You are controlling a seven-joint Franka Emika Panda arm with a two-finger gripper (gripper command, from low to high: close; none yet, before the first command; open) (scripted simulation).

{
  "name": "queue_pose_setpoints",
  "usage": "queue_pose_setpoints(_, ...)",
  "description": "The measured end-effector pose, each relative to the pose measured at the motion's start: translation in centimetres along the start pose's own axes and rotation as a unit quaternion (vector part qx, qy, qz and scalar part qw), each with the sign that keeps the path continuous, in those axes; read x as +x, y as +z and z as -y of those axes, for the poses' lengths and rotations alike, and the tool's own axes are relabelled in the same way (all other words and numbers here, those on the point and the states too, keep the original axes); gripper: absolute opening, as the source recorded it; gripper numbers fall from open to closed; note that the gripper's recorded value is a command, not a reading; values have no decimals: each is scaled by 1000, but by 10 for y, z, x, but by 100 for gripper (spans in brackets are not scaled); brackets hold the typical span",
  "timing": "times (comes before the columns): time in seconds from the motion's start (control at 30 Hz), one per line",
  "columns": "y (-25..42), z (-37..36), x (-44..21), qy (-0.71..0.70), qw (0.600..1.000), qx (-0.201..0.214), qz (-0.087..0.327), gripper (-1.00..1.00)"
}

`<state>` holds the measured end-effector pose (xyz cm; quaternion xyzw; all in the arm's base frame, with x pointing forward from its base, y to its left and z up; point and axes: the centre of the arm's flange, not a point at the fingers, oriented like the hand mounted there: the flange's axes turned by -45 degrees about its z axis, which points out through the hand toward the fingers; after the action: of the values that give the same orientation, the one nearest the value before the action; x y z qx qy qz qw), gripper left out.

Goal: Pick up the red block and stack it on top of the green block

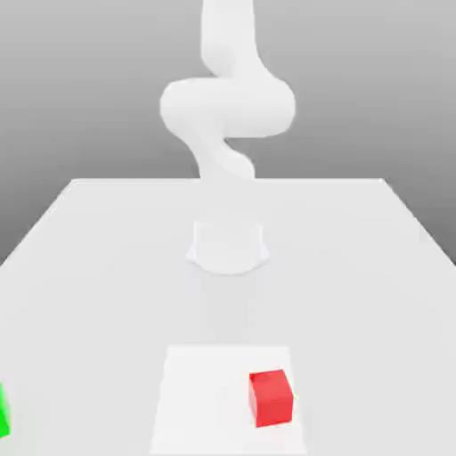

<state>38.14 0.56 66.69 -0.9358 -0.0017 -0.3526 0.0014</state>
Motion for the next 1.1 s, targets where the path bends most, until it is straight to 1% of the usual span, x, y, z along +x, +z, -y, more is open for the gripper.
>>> queue_pose_setpoints(0.17,110,12,-24,-18,997,5,81,0)
queue_pose_setpoints(0.33,207,25,-70,-36,987,10,159,0)
queue_pose_setpoints(0.53,302,39,-150,-57,966,19,251,0)
queue_pose_setpoints(0.7,361,50,-233,-77,942,27,326,0)
queue_pose_setpoints(0.77,380,51,-260,-80,935,29,345,0)
queue_pose_setpoints(0.9,415,51,-294,-81,932,30,351,0)
queue_pose_setpoints(0.93,423,51,-302,-81,932,30,351,-100)
queue_pose_setpoints(1.1,423,51,-302,-81,932,30,351,-100)
